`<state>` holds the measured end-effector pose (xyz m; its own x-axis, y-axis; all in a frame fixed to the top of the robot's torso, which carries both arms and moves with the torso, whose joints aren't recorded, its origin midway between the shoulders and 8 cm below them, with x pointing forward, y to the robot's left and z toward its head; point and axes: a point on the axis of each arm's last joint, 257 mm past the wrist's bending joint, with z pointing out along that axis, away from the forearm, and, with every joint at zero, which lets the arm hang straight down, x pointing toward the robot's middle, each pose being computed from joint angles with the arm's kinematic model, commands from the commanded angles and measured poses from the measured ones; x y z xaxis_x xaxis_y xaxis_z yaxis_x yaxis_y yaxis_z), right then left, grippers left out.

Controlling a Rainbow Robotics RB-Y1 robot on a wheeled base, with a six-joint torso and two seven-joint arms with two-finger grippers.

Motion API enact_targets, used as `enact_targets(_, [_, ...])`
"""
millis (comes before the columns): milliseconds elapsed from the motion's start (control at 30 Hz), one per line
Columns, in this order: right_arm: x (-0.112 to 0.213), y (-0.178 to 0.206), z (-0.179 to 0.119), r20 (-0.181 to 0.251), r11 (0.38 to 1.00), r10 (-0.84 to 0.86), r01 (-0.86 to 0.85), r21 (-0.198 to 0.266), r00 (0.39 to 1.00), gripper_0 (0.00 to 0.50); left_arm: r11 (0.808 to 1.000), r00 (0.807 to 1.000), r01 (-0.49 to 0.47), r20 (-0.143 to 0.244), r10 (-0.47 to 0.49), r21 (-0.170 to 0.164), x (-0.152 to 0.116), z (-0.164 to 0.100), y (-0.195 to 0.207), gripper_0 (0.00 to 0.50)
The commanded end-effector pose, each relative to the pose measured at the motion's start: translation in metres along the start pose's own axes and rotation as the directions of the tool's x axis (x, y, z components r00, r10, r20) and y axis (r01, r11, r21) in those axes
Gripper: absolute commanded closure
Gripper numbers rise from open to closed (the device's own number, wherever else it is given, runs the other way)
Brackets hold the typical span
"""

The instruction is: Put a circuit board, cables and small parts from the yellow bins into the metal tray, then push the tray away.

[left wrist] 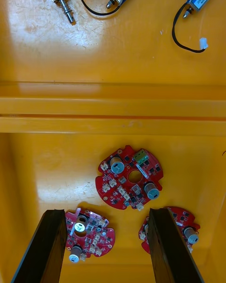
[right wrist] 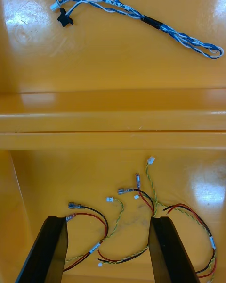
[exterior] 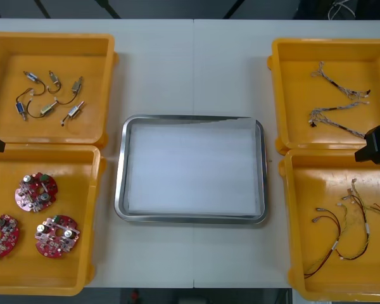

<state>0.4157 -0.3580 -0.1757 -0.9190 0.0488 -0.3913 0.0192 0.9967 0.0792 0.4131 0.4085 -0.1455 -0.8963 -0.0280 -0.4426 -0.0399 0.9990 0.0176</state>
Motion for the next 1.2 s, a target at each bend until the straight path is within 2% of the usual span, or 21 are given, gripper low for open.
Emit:
enact_targets(33, [-0.01, -0.001, -0.0095, 0.033, 0.999, 0.032, -0.032, -0.002, 0.999, 0.0, 1.0, 0.998, 0.018, 0.066, -0.018, 0.007, -0.023, -0.0154, -0.009, 0.0])
enact_targets(1200, [-0.01, -0.001, -0.0095, 0.033, 0.999, 0.032, -0.032, -0.002, 0.999, 0.0, 1.0, 0.998, 0.018, 0.066, -0.018, 0.007, -0.023, -0.0154, -0.009, 0.0])
